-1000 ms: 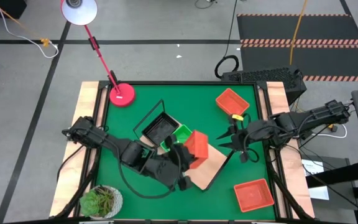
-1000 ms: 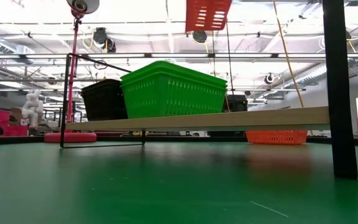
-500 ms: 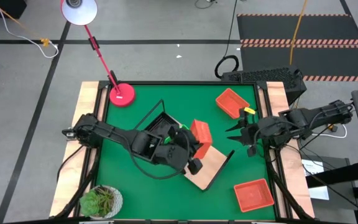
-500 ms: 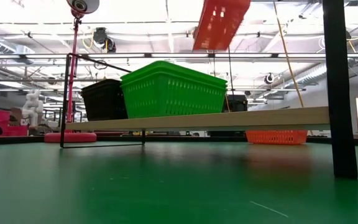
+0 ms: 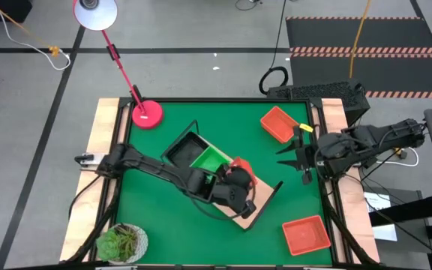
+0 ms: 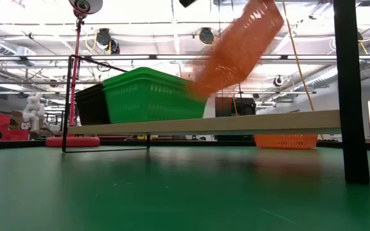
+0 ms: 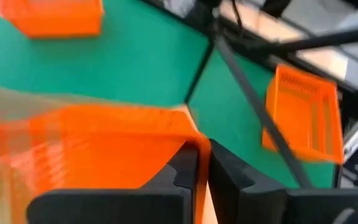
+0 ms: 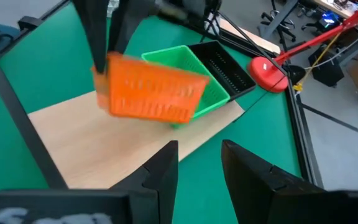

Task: Stack baskets on shelf by color
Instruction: Put the middle orange bin on the shelf

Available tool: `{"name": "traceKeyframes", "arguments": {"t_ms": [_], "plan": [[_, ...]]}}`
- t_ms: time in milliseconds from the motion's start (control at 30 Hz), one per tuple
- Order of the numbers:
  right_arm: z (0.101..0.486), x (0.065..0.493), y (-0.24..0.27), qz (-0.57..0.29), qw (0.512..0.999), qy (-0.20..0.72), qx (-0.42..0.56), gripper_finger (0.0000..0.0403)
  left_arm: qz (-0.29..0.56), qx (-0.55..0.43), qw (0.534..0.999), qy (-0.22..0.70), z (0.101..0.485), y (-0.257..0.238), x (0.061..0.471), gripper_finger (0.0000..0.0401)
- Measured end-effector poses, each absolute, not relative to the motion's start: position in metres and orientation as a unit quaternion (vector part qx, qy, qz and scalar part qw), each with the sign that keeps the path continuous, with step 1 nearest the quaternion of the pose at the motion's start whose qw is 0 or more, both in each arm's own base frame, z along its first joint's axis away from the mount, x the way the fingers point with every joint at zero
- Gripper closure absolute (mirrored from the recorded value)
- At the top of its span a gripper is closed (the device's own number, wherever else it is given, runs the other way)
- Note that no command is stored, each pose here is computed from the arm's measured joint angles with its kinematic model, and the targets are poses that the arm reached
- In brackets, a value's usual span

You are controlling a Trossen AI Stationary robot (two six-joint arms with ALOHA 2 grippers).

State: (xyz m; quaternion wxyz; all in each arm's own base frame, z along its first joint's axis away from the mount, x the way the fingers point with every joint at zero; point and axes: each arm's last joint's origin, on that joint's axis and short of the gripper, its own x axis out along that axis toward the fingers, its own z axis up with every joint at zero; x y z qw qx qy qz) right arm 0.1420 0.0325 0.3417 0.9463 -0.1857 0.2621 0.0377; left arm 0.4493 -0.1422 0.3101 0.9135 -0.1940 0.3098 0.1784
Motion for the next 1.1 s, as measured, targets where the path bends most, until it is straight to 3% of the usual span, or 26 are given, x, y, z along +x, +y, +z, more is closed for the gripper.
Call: {"name": "traceKeyframes", "arguments": {"t_ms": [200, 700, 1100], "plan": [[0.342, 0.142, 0.033, 0.038, 0.946, 0.262, -0.185, 0.0287, 0.18, -0.203, 0.91, 0.315, 0.303, -0.137, 0.456, 0.0389], [0.342, 0.142, 0.033, 0.038, 0.947, 0.262, -0.182, 0.0287, 0.194, -0.216, 0.895, 0.338, 0.285, -0.134, 0.462, 0.0383], [0.342, 0.142, 0.033, 0.038, 0.947, 0.262, -0.182, 0.0287, 0.186, -0.225, 0.894, 0.339, 0.273, -0.133, 0.471, 0.0327]]}}
